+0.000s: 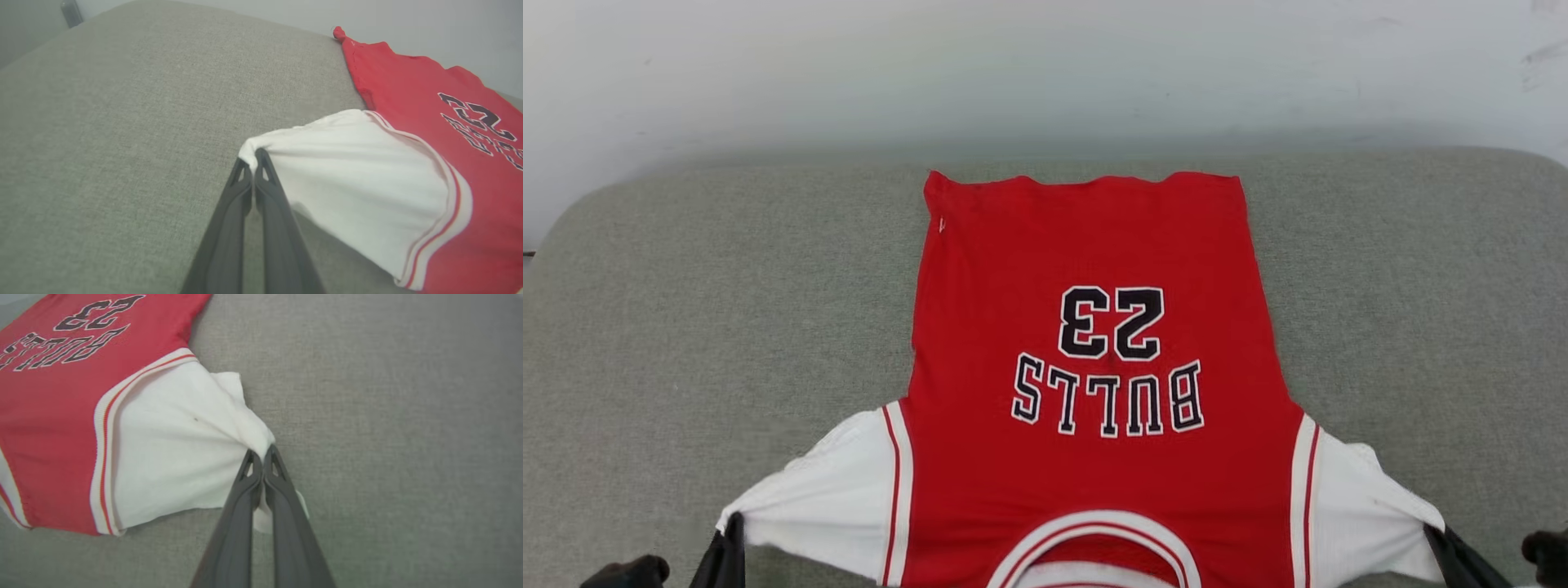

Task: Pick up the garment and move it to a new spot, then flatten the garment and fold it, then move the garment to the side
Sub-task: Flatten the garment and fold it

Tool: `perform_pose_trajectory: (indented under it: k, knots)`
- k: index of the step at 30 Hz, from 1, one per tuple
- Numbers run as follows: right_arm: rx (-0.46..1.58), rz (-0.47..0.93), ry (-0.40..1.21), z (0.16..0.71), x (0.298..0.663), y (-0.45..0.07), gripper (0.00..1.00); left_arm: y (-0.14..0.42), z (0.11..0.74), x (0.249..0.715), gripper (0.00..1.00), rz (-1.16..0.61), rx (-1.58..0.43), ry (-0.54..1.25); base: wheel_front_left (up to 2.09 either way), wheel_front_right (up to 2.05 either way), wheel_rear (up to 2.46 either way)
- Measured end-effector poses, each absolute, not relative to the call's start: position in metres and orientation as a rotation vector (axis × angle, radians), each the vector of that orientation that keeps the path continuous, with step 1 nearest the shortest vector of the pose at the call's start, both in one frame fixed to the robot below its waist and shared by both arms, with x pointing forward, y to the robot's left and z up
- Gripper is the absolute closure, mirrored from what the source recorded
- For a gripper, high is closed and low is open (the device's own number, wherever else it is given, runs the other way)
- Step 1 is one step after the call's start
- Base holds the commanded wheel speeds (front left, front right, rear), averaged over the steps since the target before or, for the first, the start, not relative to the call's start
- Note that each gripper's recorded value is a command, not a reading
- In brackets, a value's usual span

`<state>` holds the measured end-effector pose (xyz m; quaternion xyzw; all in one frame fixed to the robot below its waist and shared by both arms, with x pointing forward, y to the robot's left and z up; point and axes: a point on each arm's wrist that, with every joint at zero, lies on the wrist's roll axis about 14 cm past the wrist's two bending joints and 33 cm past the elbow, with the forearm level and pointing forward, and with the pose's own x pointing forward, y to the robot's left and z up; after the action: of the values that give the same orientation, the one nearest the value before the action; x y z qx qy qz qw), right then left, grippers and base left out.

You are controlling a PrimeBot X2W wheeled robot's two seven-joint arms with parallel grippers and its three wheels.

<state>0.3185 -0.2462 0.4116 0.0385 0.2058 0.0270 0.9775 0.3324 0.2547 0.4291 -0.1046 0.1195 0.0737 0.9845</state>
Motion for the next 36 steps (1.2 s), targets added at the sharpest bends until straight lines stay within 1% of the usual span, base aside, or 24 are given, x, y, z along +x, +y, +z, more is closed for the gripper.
perform_pose_trajectory:
  k: [5,10,11,12,13,17,20,28,30,32,36]
  knots:
    - [0.121,0.025,0.49,0.394,0.296,-0.251,1.0,0.249,0.414,0.314,1.0,0.158,-0.235,0.285,0.0,0.0,0.0]
    - [0.104,0.015,0.498,0.39,0.295,-0.256,1.0,0.242,0.412,0.313,1.0,0.144,-0.235,0.288,0.0,0.0,0.0]
    - [0.106,0.01,0.491,0.391,0.297,-0.257,0.68,0.24,0.413,0.314,1.0,0.14,-0.236,0.284,0.0,0.0,0.0]
    - [0.108,0.003,0.474,0.394,0.299,-0.258,0.22,0.238,0.414,0.316,1.0,0.133,-0.238,0.278,0.0,0.0,0.0]
    - [0.108,-0.004,0.454,0.398,0.303,-0.26,0.0,0.237,0.416,0.317,1.0,0.132,-0.239,0.271,0.0,0.0,0.0]
    - [0.075,-0.006,0.363,0.42,0.323,-0.266,0.0,0.228,0.421,0.321,1.0,0.109,-0.246,0.25,0.0,0.0,0.0]
    - [0.055,0.01,0.269,0.448,0.344,-0.267,0.0,0.22,0.428,0.326,1.0,0.094,-0.256,0.221,0.0,0.0,0.0]
    - [-0.113,0.081,-0.059,0.567,0.425,-0.268,0.0,0.211,0.452,0.345,1.0,0.054,-0.233,0.136,0.0,0.0,0.0]
    - [-0.11,0.099,-0.138,0.598,0.448,-0.262,0.0,0.209,0.455,0.351,1.0,0.045,-0.223,0.124,0.0,0.0,0.0]
    - [-0.133,0.133,-0.167,0.618,0.47,-0.254,0.0,0.207,0.458,0.358,1.0,0.038,-0.224,0.11,0.0,0.0,0.0]
    - [-0.167,0.21,-0.165,0.638,0.512,-0.233,0.0,0.203,0.46,0.37,1.0,0.036,-0.23,0.093,0.0,0.0,0.0]
